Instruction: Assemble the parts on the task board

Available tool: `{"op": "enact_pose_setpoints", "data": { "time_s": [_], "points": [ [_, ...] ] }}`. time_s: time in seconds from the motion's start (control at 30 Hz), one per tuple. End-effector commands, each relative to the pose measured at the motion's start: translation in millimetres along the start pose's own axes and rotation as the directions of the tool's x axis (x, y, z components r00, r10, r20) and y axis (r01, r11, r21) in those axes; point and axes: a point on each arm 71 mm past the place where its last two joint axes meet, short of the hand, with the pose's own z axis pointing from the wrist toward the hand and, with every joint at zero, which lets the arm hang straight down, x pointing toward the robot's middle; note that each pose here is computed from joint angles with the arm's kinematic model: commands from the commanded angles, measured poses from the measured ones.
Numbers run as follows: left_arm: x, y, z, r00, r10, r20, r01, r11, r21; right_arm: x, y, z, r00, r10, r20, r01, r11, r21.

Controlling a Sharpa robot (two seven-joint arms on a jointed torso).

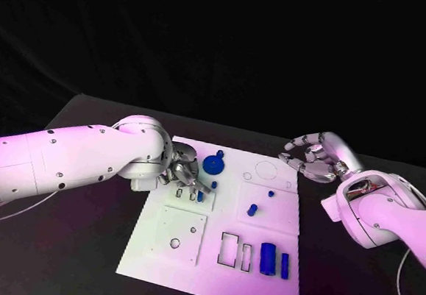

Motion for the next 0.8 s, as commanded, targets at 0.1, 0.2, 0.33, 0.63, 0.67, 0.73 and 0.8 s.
{"op": "enact_pose_setpoints", "data": {
  "time_s": [0.1, 0.2, 0.33, 0.63, 0.67, 0.73, 0.8],
  "points": [
    [2.9, -4.4, 0.9, 0.999, 0.021, -0.028, -0.021, 1.0, 0.007, 2.1, 0.4, 0.1, 1.0, -0.011, -0.014, 0.011, 1.0, -0.004],
    [3.4, -5.3, 1.0, 0.999, 0.019, -0.028, -0.018, 1.0, 0.01, 2.6, 0.3, 0.1, 1.0, -0.011, -0.015, 0.01, 1.0, -0.004],
    [3.6, -5.7, 1.2, 0.999, 0.016, -0.027, -0.016, 1.0, 0.011, 3.0, 0.1, 0.0, 1.0, -0.01, -0.016, 0.01, 1.0, -0.003],
    [4.6, -6.9, 1.4, 0.999, 0.021, -0.036, -0.02, 1.0, 0.014, 4.9, -0.7, -0.1, 1.0, -0.01, -0.022, 0.01, 1.0, -0.002],
    [4.7, -7.0, 1.4, 0.999, 0.021, -0.037, -0.02, 1.0, 0.015, 5.2, -0.8, -0.1, 1.0, -0.009, -0.023, 0.009, 1.0, -0.002],
    [4.8, -7.1, 1.4, 0.999, 0.021, -0.038, -0.02, 1.0, 0.015, 5.6, -1.0, -0.2, 1.0, -0.009, -0.025, 0.009, 1.0, -0.002],
    [4.7, -7.5, 1.7, 0.999, 0.021, -0.037, -0.02, 1.0, 0.017, 6.4, -1.4, -0.4, 1.0, -0.008, -0.028, 0.008, 1.0, -0.002]
  ]
}}
